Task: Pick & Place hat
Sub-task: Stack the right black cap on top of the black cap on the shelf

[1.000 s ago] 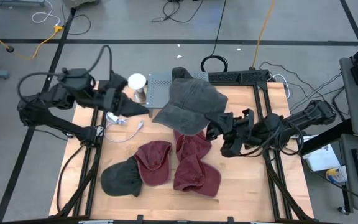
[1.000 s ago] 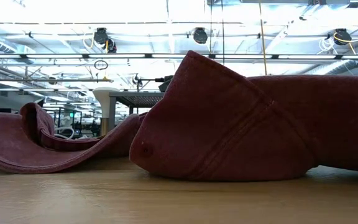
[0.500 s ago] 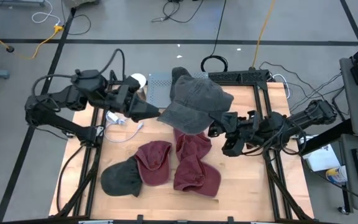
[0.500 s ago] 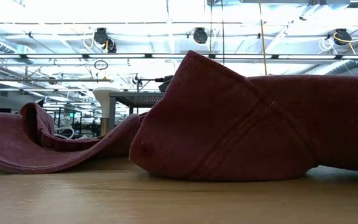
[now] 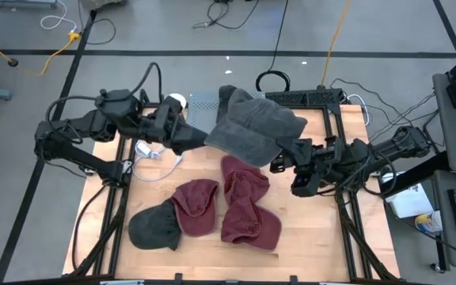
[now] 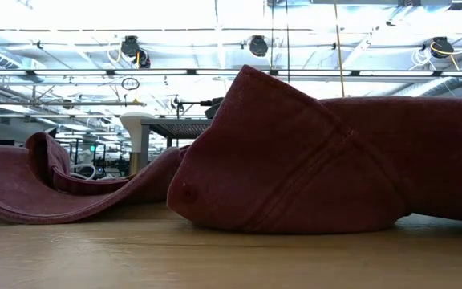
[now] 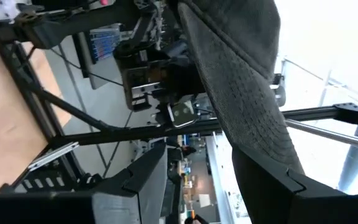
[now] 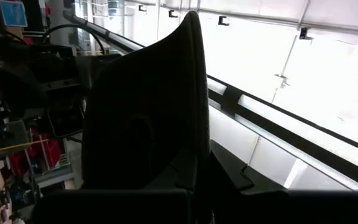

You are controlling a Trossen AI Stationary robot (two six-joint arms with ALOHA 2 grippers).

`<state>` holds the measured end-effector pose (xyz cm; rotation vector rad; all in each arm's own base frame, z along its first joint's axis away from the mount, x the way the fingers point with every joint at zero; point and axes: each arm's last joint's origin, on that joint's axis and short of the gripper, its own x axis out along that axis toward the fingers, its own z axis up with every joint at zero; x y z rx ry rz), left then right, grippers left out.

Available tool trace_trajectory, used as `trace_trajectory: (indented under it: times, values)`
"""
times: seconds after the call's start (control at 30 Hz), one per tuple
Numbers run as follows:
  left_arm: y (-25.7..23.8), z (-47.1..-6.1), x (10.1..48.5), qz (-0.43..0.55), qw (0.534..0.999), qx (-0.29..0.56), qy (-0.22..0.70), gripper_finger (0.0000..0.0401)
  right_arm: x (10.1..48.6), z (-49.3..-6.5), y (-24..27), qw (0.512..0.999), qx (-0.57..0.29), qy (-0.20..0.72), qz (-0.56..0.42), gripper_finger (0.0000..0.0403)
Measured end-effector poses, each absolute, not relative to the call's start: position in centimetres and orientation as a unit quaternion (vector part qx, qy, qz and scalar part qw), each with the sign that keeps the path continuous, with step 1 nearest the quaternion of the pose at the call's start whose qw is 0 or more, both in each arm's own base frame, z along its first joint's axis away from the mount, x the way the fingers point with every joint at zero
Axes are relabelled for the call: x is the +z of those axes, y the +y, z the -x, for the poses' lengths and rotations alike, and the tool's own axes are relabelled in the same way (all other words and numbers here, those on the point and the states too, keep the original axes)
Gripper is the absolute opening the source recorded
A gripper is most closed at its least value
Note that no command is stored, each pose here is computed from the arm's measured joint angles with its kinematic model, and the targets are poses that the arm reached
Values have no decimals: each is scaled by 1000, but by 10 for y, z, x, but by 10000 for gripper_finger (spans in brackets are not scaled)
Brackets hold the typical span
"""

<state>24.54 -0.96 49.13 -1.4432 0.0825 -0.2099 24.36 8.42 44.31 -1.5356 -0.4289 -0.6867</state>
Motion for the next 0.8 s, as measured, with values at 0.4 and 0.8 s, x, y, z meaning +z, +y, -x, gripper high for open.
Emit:
trace_trajectory:
  times: [0.4, 0.8]
  values:
    - [-1, -246, 498, 662, 743, -102, -8, 186, 447, -237, 86, 645, -310, -200, 669, 11]
    - [-5, -262, 502, 663, 730, -163, -24, 186, 447, -237, 86, 658, -303, -207, 658, 11]
